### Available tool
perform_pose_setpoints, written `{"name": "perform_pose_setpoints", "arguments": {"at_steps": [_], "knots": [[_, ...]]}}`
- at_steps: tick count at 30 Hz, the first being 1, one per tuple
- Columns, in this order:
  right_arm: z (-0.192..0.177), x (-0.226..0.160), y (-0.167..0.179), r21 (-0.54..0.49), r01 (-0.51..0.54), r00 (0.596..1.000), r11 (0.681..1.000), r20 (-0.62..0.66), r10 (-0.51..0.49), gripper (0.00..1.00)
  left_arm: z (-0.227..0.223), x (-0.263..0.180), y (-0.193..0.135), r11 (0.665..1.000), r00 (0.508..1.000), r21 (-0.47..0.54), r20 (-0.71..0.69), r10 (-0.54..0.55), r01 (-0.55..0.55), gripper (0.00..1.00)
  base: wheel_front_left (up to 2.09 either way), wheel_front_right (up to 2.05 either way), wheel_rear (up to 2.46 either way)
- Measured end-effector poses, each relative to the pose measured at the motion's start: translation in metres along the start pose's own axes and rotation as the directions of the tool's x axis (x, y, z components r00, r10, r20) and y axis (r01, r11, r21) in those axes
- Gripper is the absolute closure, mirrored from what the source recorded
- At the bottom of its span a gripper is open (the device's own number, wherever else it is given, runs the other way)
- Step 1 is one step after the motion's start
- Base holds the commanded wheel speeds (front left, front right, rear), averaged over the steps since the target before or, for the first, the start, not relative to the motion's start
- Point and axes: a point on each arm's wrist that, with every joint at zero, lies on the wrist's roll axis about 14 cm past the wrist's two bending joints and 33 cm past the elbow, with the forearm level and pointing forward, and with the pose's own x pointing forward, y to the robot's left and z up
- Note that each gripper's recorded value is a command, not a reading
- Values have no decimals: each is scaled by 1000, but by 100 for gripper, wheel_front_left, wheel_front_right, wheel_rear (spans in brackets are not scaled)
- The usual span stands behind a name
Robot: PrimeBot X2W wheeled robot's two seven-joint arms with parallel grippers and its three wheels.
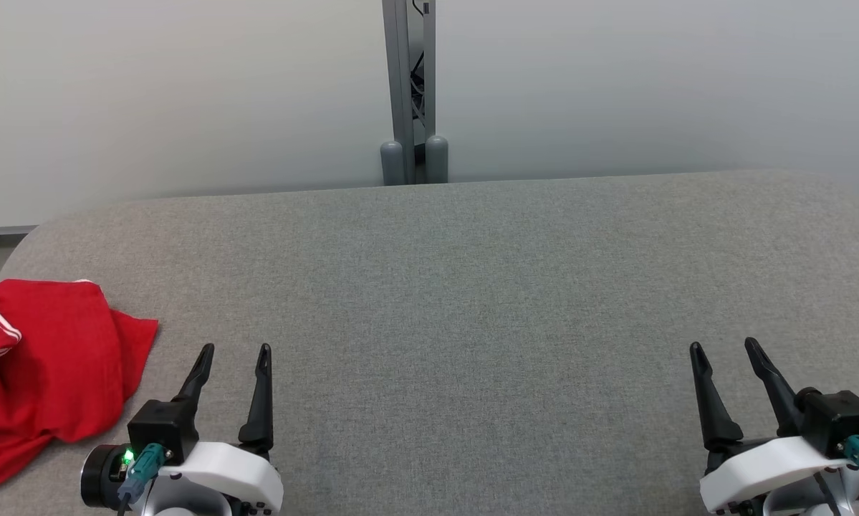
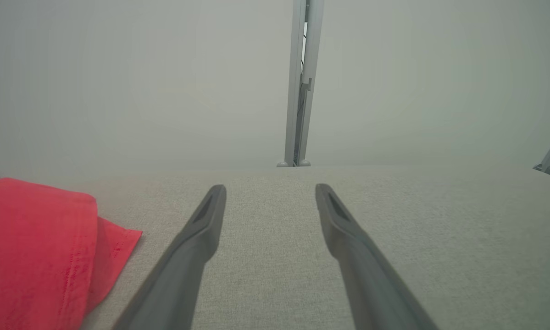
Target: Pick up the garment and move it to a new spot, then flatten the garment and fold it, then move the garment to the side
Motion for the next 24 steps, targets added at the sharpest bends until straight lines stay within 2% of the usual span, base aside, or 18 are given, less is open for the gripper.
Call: {"name": "perform_pose_setpoints", "arguments": {"at_steps": [10,24], "knots": [[-4,3,4,-20,-6,1000,1000,-14,6,0,-7,-1,3,1000,1000,28,-30,11,-10,0,0,0,0],[-5,3,2,-5,6,1000,1000,-10,-6,0,-5,0,8,999,999,11,-28,44,-44,0,0,0,0]]}}
